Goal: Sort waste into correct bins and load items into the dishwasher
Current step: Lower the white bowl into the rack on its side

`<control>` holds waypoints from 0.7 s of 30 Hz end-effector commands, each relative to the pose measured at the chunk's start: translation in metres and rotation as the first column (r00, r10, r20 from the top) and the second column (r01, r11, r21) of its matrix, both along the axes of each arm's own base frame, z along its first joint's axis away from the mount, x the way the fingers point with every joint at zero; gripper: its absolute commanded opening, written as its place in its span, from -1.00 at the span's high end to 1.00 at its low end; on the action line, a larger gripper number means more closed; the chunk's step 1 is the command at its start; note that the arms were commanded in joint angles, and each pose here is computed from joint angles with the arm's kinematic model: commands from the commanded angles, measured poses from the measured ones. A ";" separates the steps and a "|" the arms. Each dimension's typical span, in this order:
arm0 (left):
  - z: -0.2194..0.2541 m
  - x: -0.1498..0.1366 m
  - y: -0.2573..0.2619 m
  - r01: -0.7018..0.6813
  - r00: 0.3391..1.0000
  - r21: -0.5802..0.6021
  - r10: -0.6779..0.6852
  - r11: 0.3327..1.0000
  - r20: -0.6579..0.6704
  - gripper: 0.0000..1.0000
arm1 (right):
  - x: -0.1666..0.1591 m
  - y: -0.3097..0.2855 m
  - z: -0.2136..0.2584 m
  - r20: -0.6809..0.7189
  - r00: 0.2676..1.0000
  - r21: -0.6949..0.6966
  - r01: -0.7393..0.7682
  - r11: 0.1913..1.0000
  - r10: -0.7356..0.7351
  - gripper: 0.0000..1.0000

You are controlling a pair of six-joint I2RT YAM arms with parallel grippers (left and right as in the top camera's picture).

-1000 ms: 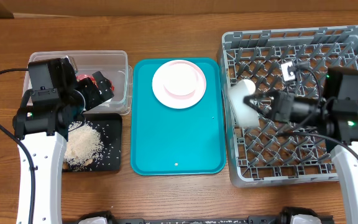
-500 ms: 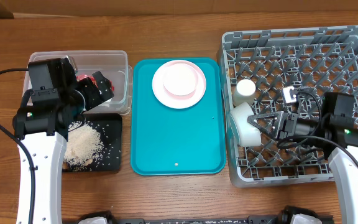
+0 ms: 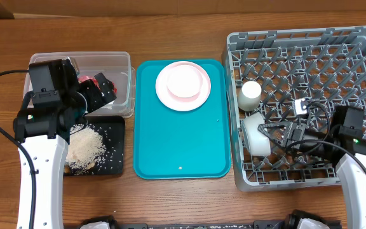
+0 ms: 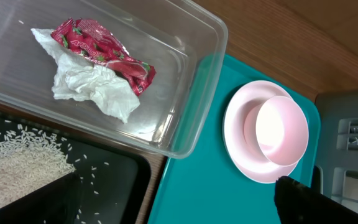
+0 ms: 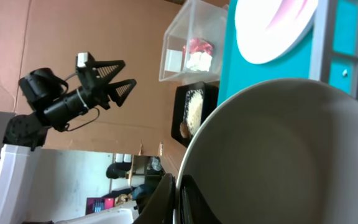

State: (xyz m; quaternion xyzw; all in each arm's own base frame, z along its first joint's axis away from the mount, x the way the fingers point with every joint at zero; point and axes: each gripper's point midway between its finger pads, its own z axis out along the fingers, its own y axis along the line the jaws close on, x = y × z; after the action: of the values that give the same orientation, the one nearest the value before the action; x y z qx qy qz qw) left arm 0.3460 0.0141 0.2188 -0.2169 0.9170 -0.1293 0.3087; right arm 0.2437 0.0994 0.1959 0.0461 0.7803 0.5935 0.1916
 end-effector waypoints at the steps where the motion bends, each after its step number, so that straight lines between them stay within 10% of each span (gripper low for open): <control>1: 0.006 0.000 0.001 0.003 1.000 0.017 -0.004 1.000 0.018 -1.00 | 0.001 -0.001 -0.002 0.004 1.000 -0.001 0.001 1.000 -0.001 0.92; 21: 0.006 0.000 0.001 0.004 1.000 0.017 -0.004 1.000 0.018 -1.00 | 0.001 -0.024 0.023 -0.021 0.996 0.214 0.084 0.973 -0.081 0.92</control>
State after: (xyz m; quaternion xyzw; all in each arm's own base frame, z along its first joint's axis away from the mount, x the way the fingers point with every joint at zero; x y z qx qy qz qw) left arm 0.3460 0.0141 0.2189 -0.2167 0.9170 -0.1292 0.3089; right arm 0.2478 0.0746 0.2124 0.1022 0.7275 0.6452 0.2099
